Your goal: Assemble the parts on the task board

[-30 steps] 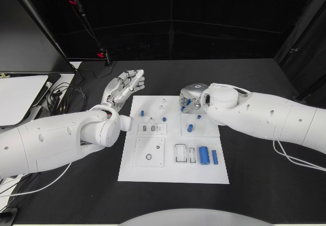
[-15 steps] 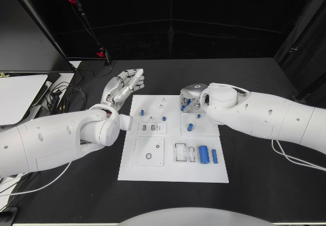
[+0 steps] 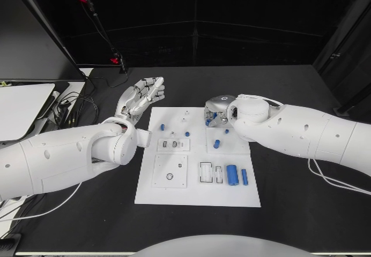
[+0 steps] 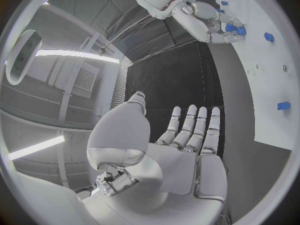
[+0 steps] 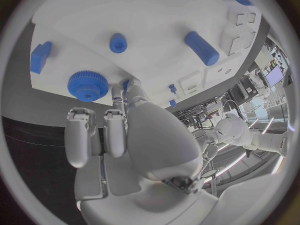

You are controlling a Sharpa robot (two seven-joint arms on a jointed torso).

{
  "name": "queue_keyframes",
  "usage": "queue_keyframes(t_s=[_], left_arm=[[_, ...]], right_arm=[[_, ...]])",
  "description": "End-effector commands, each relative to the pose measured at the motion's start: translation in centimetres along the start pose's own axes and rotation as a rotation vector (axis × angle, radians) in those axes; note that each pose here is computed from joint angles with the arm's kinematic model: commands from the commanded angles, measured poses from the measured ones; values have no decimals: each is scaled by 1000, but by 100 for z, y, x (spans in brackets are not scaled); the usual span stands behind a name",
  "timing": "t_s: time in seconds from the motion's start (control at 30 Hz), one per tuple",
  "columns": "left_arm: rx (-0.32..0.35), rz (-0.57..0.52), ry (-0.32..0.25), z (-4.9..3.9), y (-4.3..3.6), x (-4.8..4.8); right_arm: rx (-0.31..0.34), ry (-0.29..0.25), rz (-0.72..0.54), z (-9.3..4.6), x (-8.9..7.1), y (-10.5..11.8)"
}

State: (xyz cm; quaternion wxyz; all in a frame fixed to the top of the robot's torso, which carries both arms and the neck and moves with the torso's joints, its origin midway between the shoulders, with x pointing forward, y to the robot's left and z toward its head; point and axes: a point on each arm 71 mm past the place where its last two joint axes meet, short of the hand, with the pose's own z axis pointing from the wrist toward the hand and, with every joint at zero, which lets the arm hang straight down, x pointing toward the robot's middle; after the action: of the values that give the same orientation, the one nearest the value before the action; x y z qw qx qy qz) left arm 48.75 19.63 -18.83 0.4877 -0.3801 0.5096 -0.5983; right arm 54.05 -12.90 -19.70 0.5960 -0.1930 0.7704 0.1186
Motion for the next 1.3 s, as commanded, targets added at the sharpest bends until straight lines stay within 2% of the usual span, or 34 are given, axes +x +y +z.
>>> queue_keyframes(t_s=[0.03, 0.47, 0.63, 0.97, 1.3], left_arm=[[254, -2, 13, -16, -183, 3], [249, -1, 14, -14, -174, 6], [247, -1, 13, -15, -173, 1], [243, 1, 11, -18, -168, -12], [240, 2, 11, -16, -166, -12]], right_arm=[[-4, -7, 5, 1, 5, 9], [-21, -45, 27, -7, -16, 31], [-39, -86, 39, -22, -40, 44], [-86, -201, 78, -119, -115, 49], [-95, -257, 116, -228, -284, 44]])
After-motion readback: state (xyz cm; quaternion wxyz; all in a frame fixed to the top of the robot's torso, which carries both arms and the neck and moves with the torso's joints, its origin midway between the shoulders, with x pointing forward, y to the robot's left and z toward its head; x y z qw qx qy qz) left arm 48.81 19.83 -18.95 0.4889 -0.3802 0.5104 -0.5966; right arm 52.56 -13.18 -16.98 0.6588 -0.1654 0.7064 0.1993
